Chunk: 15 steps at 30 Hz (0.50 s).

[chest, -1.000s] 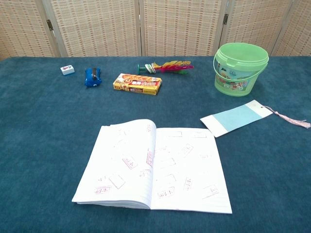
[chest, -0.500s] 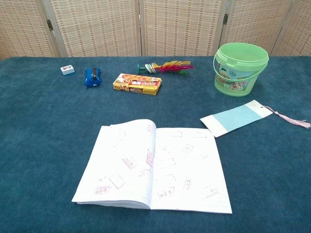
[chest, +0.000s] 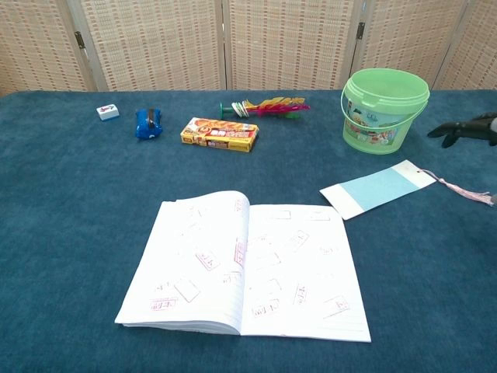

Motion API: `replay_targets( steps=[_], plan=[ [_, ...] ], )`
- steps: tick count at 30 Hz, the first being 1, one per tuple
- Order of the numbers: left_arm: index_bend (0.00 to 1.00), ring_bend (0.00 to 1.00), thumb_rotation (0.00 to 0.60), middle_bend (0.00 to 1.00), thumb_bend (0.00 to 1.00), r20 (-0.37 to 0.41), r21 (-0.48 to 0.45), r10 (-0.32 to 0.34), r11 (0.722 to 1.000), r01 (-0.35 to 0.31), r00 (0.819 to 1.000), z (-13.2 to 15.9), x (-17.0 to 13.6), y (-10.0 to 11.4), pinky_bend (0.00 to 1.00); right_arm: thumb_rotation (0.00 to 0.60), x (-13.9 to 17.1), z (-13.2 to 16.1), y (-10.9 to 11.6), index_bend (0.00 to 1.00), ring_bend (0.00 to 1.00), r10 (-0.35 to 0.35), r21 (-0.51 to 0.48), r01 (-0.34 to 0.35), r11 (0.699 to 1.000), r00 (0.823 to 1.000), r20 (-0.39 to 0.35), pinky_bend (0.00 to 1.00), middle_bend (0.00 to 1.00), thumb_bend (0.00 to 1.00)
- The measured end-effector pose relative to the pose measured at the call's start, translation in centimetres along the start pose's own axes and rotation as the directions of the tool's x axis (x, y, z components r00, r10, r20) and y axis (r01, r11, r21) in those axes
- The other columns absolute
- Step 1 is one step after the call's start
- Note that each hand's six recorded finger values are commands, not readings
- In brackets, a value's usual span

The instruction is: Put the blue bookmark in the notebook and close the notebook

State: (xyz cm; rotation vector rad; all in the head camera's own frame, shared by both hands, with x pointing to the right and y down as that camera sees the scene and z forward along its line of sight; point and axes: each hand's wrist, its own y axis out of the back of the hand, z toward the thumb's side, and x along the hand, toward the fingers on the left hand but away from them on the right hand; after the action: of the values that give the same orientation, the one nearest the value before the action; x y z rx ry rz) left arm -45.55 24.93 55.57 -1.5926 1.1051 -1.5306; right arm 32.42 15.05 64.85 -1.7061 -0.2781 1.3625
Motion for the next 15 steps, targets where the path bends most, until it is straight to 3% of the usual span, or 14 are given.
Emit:
replay_targets(
  steps=[7, 15],
  plan=[
    [0.05, 0.08, 0.600, 0.00, 0.19, -0.012, 0.000, -0.006, 1.000, 0.006, 1.000, -0.6, 0.1, -0.2, 0.16, 0.600, -5.7, 1.7, -0.9, 0.03, 0.08, 0.080, 0.064, -0.077, 0.995, 0.996, -0.035, 0.28, 0.09, 0.21],
    [0.05, 0.08, 0.600, 0.00, 0.20, -0.018, -0.002, -0.016, 1.000, 0.016, 1.000, -0.7, 0.4, -0.5, 0.16, 0.600, -9.4, 3.3, -1.4, 0.03, 0.08, 0.114, 0.144, -0.105, 0.984, 0.992, -0.056, 0.28, 0.09, 0.21]
  ],
)
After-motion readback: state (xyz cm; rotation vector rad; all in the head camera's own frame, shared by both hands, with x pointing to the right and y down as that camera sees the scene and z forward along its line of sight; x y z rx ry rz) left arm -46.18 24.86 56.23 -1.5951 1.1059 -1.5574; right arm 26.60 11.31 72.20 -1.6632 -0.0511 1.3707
